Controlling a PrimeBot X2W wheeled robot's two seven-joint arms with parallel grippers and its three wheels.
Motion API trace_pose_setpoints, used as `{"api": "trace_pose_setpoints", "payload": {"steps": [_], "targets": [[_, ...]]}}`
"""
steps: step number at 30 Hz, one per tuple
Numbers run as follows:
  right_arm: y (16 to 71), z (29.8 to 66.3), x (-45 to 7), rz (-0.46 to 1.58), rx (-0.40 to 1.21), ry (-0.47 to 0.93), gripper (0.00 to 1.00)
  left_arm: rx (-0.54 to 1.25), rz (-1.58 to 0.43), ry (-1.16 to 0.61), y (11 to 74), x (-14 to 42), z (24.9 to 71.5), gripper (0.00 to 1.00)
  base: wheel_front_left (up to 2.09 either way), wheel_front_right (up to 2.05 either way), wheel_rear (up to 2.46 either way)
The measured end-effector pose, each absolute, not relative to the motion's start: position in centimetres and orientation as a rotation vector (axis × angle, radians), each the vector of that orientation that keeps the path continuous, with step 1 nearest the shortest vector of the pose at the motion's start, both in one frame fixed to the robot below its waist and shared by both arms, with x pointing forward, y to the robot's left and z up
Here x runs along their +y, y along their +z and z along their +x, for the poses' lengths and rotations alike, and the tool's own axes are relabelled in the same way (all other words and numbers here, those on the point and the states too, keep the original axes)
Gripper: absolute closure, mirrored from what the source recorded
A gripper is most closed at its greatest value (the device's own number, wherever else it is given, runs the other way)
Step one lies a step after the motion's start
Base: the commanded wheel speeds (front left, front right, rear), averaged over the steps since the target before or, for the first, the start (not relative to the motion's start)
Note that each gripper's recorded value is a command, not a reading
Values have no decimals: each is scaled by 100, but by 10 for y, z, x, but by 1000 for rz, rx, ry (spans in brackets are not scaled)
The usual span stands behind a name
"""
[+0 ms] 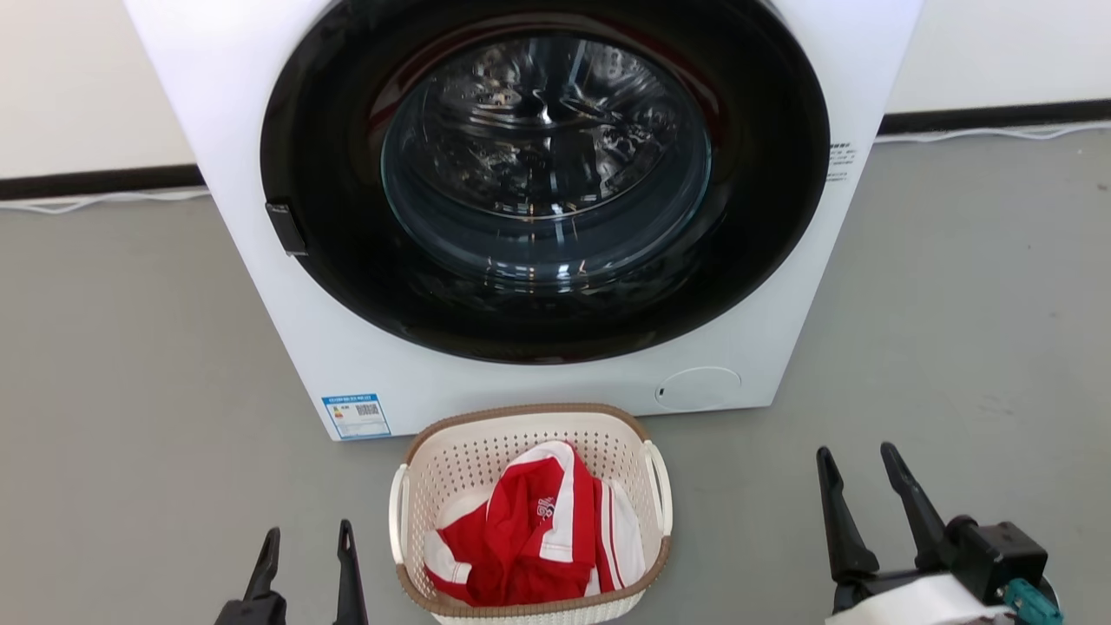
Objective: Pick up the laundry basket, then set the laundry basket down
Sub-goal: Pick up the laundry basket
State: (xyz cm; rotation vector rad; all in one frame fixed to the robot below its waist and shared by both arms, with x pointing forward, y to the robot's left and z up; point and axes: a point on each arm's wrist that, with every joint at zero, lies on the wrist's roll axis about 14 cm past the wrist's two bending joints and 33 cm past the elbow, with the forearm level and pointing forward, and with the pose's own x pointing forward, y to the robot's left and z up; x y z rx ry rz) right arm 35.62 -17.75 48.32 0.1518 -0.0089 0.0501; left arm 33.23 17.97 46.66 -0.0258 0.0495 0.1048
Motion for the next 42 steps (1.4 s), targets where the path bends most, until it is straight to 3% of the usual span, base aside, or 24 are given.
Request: {"api": "trace_pose_setpoints", "payload": {"steps": [23, 42], "targets": [[484, 344, -177, 155, -13, 50, 0, 37, -33, 110, 470, 186, 323, 0, 0, 0, 0], [459, 346, -179, 158, 68, 37, 0, 144, -27, 100, 439, 184, 325, 0, 0, 0, 0]]}}
